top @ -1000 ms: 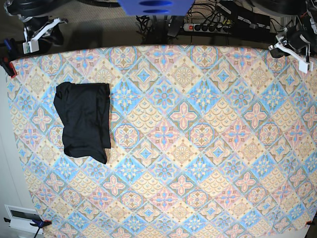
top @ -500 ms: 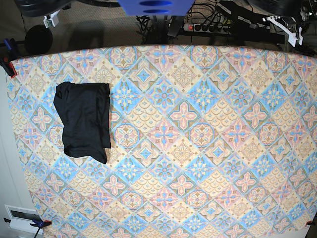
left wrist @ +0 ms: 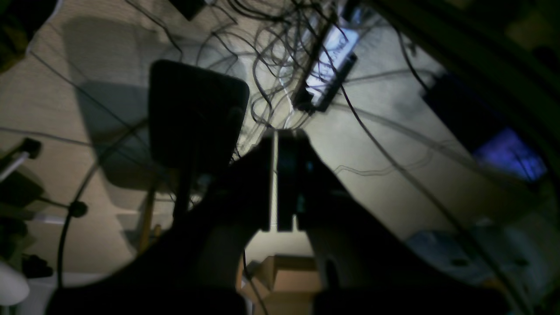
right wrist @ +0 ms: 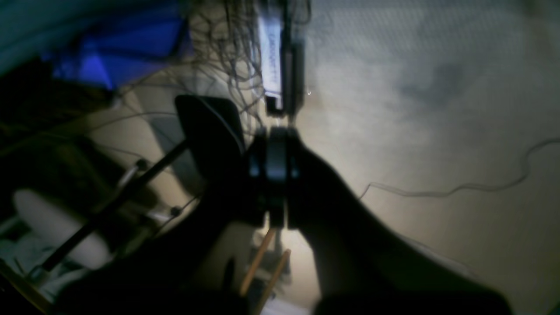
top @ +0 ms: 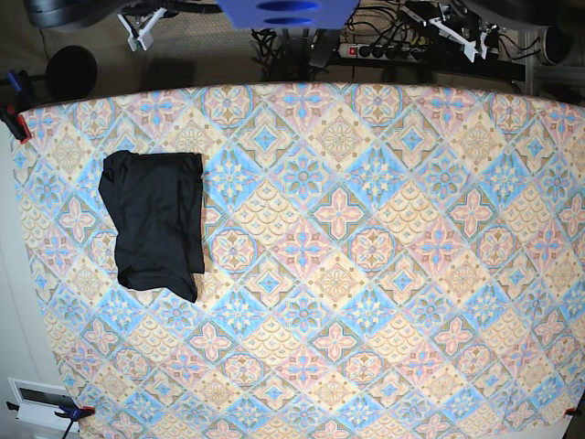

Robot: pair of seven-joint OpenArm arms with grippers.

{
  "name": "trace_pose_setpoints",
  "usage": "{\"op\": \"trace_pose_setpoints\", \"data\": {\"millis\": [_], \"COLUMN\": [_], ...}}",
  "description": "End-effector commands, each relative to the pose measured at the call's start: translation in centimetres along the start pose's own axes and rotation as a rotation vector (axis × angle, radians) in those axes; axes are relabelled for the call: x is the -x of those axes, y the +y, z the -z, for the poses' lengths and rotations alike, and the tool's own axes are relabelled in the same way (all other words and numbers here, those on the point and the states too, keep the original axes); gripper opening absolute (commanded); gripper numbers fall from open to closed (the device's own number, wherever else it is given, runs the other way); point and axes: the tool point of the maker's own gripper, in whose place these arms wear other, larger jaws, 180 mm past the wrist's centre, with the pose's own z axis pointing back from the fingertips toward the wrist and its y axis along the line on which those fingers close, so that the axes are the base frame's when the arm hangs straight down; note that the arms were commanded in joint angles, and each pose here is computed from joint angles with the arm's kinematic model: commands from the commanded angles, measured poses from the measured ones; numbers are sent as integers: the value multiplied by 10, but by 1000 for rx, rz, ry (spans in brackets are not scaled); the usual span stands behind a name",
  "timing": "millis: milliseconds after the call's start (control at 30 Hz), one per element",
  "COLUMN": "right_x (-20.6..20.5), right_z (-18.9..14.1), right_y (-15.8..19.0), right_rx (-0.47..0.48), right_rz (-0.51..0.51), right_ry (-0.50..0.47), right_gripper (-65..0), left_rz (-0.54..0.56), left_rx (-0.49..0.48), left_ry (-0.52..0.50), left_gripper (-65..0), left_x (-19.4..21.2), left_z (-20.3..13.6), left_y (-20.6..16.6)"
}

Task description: Layout the t-shirt on the table in an organized manner, then fold the t-shirt properly

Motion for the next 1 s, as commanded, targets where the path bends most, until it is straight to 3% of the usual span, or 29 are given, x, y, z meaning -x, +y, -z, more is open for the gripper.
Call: {"op": "trace_pose_setpoints", "data": {"millis": [0, 133, 433, 667, 767, 967], "right_x": [31, 21, 2, -17, -21, -28], "right_z": [1, 16, 56, 72, 78, 74], "right_y": [-4, -21, -8, -39, -41, -67], "right_rx": [-2, -13, -74, 146, 182, 341], "right_rz": [35, 89, 197, 227, 201, 218], "right_ry": [62, 18, -81, -130, -128, -146], "right_gripper": [-650, -650, -650, -650, -650, -650], "left_rz": [3, 50, 245, 392, 434, 449], "left_rx": [-13, -21, -20, 0, 29, 82], "left_ry": [5, -16, -60, -141, -161, -181], "left_gripper": [-650, -650, -650, -648, -648, -647], "left_x": [3, -3, 1, 0, 0, -7], "left_z": [5, 32, 86, 105, 108, 111], "left_y": [5, -9, -57, -90, -107, -144]}}
